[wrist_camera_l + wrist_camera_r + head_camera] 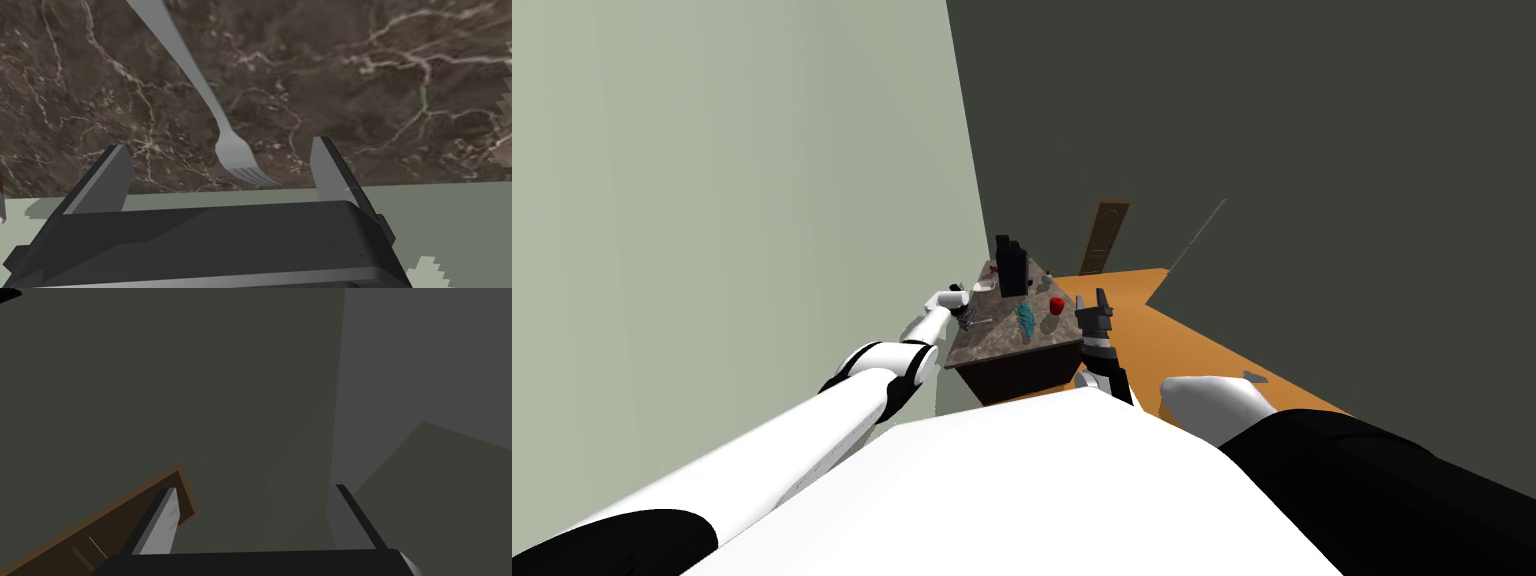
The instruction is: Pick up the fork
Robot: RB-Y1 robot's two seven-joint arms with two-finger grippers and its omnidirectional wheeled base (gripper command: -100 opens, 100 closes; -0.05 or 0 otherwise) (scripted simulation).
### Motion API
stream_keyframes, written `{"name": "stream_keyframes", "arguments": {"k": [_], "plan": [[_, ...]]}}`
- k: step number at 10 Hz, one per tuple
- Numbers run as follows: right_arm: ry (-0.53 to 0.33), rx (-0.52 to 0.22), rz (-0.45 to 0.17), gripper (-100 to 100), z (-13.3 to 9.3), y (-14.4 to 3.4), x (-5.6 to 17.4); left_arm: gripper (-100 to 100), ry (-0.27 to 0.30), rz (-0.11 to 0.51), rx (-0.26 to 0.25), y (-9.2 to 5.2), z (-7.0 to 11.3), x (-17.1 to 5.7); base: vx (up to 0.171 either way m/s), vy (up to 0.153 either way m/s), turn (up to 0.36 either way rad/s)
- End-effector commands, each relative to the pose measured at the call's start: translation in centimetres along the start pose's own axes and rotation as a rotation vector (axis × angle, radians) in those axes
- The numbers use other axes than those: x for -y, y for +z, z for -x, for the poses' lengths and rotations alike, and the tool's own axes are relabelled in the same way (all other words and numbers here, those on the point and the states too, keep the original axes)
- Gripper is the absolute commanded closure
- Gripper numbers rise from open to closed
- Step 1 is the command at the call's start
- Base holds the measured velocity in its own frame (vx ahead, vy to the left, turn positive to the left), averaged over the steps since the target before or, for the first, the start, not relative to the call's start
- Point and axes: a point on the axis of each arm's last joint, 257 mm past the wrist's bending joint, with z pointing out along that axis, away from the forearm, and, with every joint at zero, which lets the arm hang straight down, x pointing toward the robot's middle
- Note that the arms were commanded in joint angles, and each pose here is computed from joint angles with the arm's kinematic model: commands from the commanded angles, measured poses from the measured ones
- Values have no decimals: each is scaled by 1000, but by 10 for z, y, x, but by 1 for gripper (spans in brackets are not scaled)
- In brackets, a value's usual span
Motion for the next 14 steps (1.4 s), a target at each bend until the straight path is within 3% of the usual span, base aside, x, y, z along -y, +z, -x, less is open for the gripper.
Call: {"name": "stream_keyframes", "arguments": {"k": [1, 5, 6, 7, 9, 10, 11, 14], "plan": [[0, 0, 0, 0, 0, 0, 0, -100, -4, 54, -20, -1, -5, -11, 50, 32, 4], [0, 0, 0, 0, 0, 0, 0, -100, -7, 84, -32, -2, -7, -17, 30, 12, 1], [0, 0, 0, 0, 0, 0, 0, 0, -7, 86, -33, -2, -7, -18, 0, 0, 0], [0, 0, 0, 0, 0, 0, 0, -100, -10, 86, -32, 8, -9, -24, 24, 6, -26], [0, 0, 0, 0, 0, 0, 0, -100, -13, 86, -30, 18, -12, -30, 34, 14, -26], [0, 0, 0, 0, 0, 0, 0, -100, -12, 87, -31, 14, -12, -29, 12, 5, -3], [0, 0, 0, 0, 0, 0, 0, 100, -13, 86, -31, 15, -12, -30, 0, 0, 0], [0, 0, 0, 0, 0, 0, 0, 100, -16, 84, -32, 14, -12, -28, 2, 0, -1]]}}
